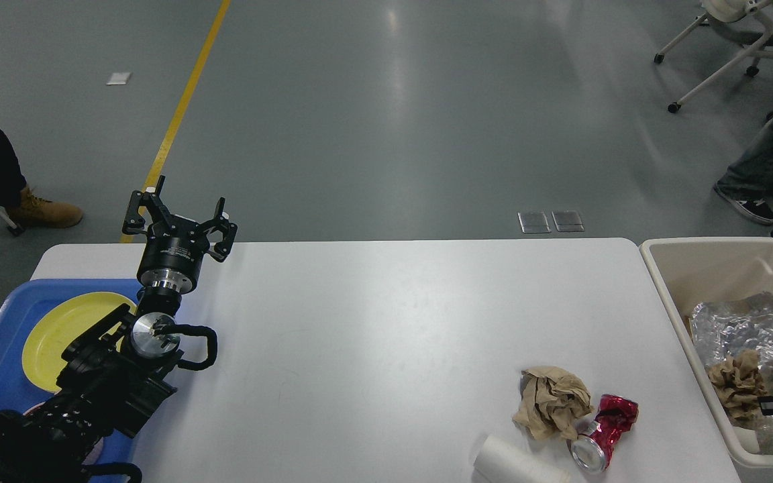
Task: Tidy desktop
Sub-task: 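Lower the foil bag into the white bin and release it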
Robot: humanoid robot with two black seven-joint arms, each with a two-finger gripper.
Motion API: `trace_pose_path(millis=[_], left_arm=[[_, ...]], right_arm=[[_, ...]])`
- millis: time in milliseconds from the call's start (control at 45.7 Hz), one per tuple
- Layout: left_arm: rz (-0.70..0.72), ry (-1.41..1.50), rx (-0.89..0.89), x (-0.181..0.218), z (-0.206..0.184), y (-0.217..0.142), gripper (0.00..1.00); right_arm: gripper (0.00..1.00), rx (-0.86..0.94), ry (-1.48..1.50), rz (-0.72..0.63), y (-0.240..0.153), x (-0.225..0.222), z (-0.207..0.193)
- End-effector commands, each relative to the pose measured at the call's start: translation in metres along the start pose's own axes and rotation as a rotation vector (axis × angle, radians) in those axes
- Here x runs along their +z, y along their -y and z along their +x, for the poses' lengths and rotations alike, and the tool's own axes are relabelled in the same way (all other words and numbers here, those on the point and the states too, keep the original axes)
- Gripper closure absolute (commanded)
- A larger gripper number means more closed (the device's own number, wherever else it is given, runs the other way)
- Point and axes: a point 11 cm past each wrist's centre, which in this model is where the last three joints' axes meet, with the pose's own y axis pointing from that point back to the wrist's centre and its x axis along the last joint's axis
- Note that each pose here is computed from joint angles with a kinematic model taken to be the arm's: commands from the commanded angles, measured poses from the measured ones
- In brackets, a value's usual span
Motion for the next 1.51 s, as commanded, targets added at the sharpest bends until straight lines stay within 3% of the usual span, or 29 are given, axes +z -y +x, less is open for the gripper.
trace_pose_path(millis=[0,328,350,416,504,525,657,766,854,1117,1314,1445,1489], left_arm=[[0.000,0.000,0.000,0.000,0.000,0.000,0.04],[0.000,0.000,0.000,0.000,0.000,0.000,0.04],[0.000,0.000,0.000,0.000,0.000,0.000,0.04],[0.000,0.000,0.000,0.000,0.000,0.000,0.04],[0.000,0.000,0.000,0.000,0.000,0.000,0.04],[0.000,0.000,0.000,0.000,0.000,0.000,0.04],[0.000,0.000,0.000,0.000,0.000,0.000,0.04],[0.000,0.000,0.000,0.000,0.000,0.000,0.04],[0.000,0.000,0.000,0.000,0.000,0.000,0.04],[0.000,0.000,0.000,0.000,0.000,0.000,0.04],[0.000,0.000,0.000,0.000,0.000,0.000,0.04],[0.000,0.000,0.000,0.000,0.000,0.000,0.04],[0.000,0.000,0.000,0.000,0.000,0.000,0.04]], right_arm=[[1.00,0.002,-0.024,0.007,0.004,-0.014,-0.011],[1.00,-0.004,-0.031,0.023,0.006,-0.029,-0.021],[0.97,-0.004,-0.029,0.024,0.006,-0.029,-0.021],[0.66,0.006,-0.005,0.026,0.006,-0.028,-0.019],[0.49,0.029,0.044,0.027,0.006,-0.025,-0.015],[0.39,0.037,0.052,0.027,0.006,-0.025,-0.014],[0.22,0.041,0.057,0.030,0.005,-0.026,-0.012],[0.17,0.046,0.067,0.038,0.003,-0.027,-0.006],[0.01,0.058,0.100,0.035,0.000,-0.019,0.008],[0.00,-0.092,0.237,0.092,-0.050,0.062,0.065],[0.00,-0.178,0.244,0.173,-0.130,0.102,0.144],[0.00,-0.262,0.165,0.251,-0.196,0.100,0.188],[0.00,-0.216,0.153,0.269,-0.216,0.095,0.208]])
